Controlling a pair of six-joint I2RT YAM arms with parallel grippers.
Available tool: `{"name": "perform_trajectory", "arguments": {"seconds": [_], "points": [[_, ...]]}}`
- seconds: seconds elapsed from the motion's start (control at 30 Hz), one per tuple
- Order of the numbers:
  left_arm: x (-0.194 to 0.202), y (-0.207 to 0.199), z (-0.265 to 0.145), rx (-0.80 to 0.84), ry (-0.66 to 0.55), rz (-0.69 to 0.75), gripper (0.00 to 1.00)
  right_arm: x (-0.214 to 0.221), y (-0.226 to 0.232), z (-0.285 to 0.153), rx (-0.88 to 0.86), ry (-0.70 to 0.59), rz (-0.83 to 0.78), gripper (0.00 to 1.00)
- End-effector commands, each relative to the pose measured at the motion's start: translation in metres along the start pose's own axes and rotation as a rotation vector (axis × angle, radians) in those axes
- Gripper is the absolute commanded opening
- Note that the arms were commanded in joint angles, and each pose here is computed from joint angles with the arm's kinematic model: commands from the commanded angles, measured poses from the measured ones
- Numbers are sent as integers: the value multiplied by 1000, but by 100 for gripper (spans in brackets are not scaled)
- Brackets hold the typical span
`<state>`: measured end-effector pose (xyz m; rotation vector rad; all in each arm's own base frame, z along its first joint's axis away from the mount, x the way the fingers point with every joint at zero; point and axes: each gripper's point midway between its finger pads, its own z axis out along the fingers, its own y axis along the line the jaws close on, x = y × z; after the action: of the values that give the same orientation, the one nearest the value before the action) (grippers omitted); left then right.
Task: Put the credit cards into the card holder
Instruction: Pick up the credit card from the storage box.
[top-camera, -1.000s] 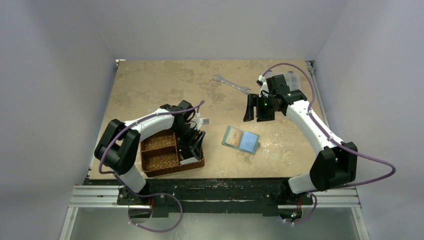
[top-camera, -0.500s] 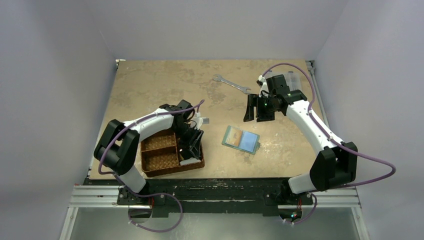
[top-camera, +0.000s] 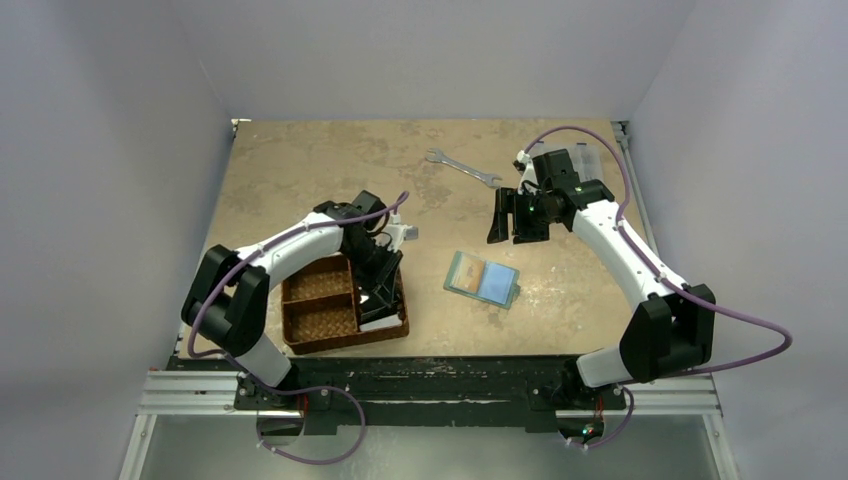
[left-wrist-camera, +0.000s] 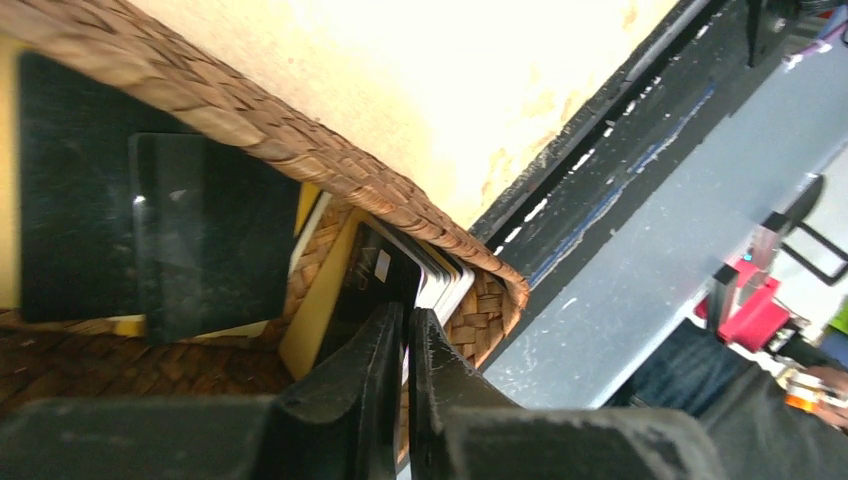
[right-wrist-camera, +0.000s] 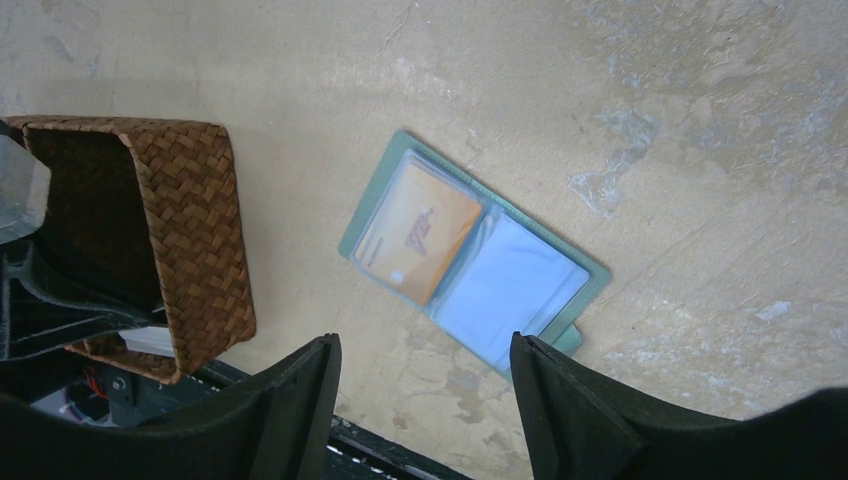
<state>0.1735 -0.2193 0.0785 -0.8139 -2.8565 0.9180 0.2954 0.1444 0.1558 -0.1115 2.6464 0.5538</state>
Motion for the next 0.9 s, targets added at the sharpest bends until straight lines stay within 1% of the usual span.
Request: {"name": "perform_trajectory", "arguments": {"seconds": [0.0,0.1,0.37,0.47,0.57,0.7,0.87], "points": [[-14,3,-25,-107,-53,59,1,-6,6,-9,-26,-33,-25,70],[-23,11,-37,-191,-79,67,0,-7,6,-9,-28,-35,-26,70],[-46,21,-59,-318,-180,73,0,-9,8,-12,-34,-39,-28,69],[-48,35,-68,-416,-193,45,0,-8,9,-14,-34,-44,-28,68],[-54,39,-83,-488,-213,23,0,-9,10,-15,-37,-49,-26,68],[-71,22,-104,-475,-283,2,0,-14,13,-20,-47,-65,-38,69],[-85,0,-129,-439,-377,-44,0,-27,31,-27,-125,-104,-37,71]]}}
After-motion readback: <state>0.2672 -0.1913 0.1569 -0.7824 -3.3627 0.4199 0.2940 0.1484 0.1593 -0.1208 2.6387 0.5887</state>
